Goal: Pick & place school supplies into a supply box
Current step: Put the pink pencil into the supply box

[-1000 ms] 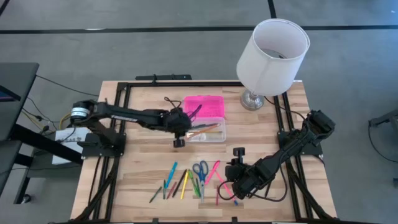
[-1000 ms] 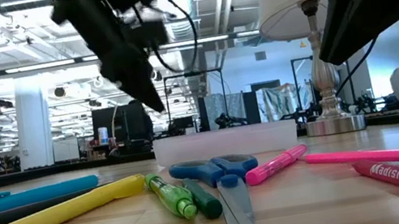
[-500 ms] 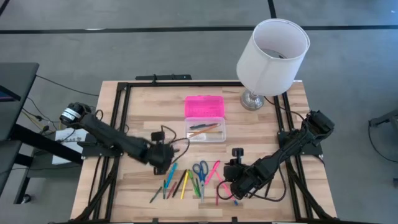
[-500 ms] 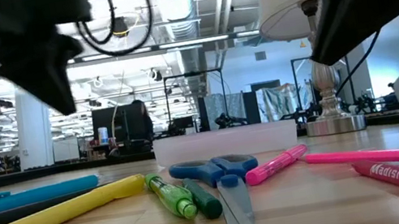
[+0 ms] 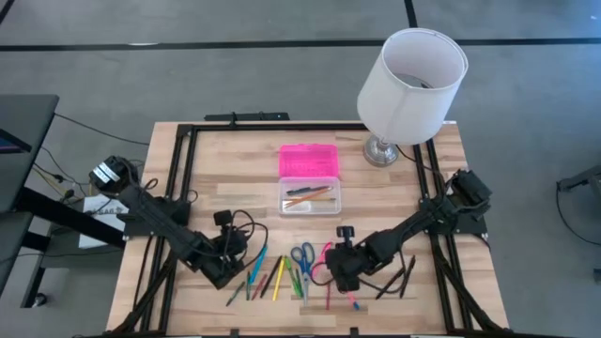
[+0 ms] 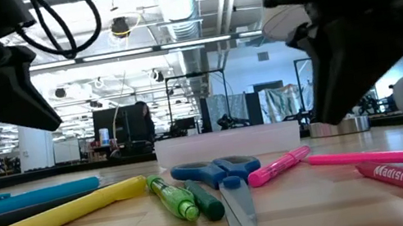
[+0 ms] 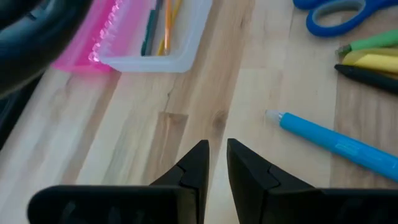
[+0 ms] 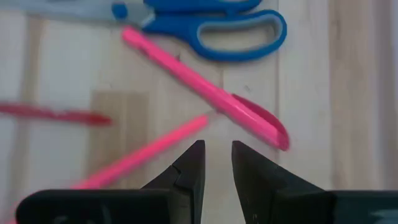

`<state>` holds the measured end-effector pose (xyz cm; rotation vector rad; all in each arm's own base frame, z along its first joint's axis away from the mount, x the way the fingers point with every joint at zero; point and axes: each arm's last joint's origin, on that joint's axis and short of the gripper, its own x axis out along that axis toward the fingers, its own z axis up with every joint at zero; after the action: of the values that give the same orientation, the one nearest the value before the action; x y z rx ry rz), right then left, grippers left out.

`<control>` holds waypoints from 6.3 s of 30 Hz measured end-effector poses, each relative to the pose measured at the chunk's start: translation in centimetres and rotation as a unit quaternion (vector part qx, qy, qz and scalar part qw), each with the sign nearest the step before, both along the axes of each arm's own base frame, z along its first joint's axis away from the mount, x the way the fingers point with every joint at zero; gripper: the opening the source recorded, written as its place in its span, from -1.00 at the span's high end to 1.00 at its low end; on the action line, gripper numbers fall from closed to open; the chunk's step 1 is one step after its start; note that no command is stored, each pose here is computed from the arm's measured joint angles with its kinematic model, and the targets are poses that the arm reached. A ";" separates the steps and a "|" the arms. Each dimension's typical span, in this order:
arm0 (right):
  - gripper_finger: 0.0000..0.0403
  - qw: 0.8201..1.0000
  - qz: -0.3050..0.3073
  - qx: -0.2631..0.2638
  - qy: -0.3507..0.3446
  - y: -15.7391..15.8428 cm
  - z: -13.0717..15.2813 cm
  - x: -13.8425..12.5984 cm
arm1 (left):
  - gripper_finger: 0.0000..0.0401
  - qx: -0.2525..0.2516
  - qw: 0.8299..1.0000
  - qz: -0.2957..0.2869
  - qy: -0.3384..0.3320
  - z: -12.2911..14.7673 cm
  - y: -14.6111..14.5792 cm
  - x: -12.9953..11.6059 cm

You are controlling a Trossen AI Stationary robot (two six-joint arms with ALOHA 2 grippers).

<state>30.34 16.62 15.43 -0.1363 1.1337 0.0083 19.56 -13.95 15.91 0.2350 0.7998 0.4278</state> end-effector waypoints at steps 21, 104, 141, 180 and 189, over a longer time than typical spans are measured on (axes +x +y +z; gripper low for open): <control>0.64 0.981 -0.135 0.136 0.039 1.5 -0.2 -0.8 | 0.74 0.019 1.000 0.000 -0.003 -0.1 0.1 -0.1; 0.91 0.971 -0.065 -0.022 0.228 -0.6 -3.2 -2.5 | 0.74 0.043 0.999 0.014 -0.007 -1.4 1.0 -1.0; 0.91 0.973 -0.039 -0.025 0.224 0.7 -3.0 -2.7 | 0.74 0.043 0.999 0.014 -0.007 -1.4 1.0 -1.0; 1.00 0.971 -0.077 -0.088 0.207 -1.0 1.1 0.1 | 0.74 0.046 0.999 0.015 -0.009 -1.4 1.0 -1.0; 1.00 0.979 -0.092 -0.128 0.132 -3.8 4.8 3.7 | 0.74 0.046 0.999 0.015 -0.008 -1.4 1.0 -1.0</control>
<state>34.05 12.80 20.25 -0.2638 1.4071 -0.2934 18.58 -12.95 14.49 0.3045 0.7694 0.4944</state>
